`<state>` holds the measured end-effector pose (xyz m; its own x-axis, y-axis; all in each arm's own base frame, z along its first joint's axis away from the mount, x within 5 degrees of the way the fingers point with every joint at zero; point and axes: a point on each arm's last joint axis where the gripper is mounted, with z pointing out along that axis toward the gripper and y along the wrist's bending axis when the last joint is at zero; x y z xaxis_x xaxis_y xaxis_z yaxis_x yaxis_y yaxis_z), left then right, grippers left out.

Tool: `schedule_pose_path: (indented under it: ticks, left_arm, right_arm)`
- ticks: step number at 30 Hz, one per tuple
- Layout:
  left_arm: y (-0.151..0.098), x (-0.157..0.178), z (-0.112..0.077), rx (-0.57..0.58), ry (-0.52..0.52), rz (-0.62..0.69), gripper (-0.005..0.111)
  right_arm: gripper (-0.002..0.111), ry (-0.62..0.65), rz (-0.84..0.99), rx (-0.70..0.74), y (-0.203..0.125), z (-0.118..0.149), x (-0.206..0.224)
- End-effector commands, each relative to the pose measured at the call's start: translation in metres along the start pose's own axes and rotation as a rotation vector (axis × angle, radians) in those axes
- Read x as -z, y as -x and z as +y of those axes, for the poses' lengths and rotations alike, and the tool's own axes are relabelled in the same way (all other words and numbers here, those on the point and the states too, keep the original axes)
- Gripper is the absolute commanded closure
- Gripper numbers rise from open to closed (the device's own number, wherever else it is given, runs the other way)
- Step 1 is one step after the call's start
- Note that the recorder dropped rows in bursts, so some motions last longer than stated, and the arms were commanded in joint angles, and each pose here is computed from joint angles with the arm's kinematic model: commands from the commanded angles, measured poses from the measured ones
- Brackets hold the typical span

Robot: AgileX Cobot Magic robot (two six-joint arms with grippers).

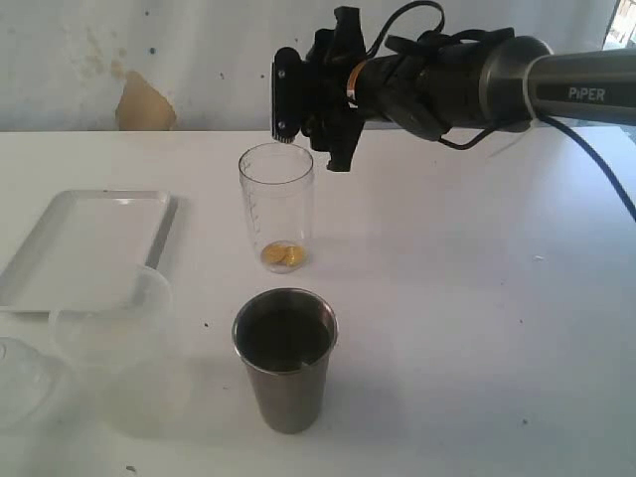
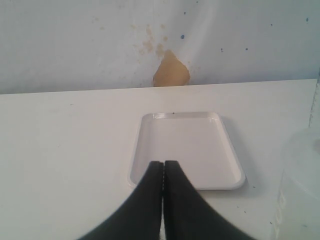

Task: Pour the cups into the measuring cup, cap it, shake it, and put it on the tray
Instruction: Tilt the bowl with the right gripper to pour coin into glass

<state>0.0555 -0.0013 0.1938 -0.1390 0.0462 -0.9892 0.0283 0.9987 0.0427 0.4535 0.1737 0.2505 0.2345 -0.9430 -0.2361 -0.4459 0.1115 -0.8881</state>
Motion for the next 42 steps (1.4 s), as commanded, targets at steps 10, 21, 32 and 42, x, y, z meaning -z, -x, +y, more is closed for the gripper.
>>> schedule_pose_path:
  ticks: [10, 21, 32, 42]
  left_arm:
    - [-0.002, 0.000, 0.000, 0.000, -0.002, 0.004, 0.106]
    - [-0.002, 0.000, 0.000, 0.000, -0.002, 0.004, 0.106]
    - [-0.002, 0.000, 0.000, 0.000, -0.002, 0.004, 0.106]
    - [-0.002, 0.000, 0.000, 0.000, -0.002, 0.004, 0.106]
  right_arm:
    - [0.108, -0.043, -0.043, 0.133, 0.006, -0.005, 0.001]
    - [0.108, -0.053, -0.060, 0.325, 0.014, -0.004, 0.001]
    - [0.108, -0.053, -0.061, 0.450, 0.017, -0.002, 0.001]
    - [0.108, -0.055, -0.061, 0.554, 0.019, -0.002, 0.001]
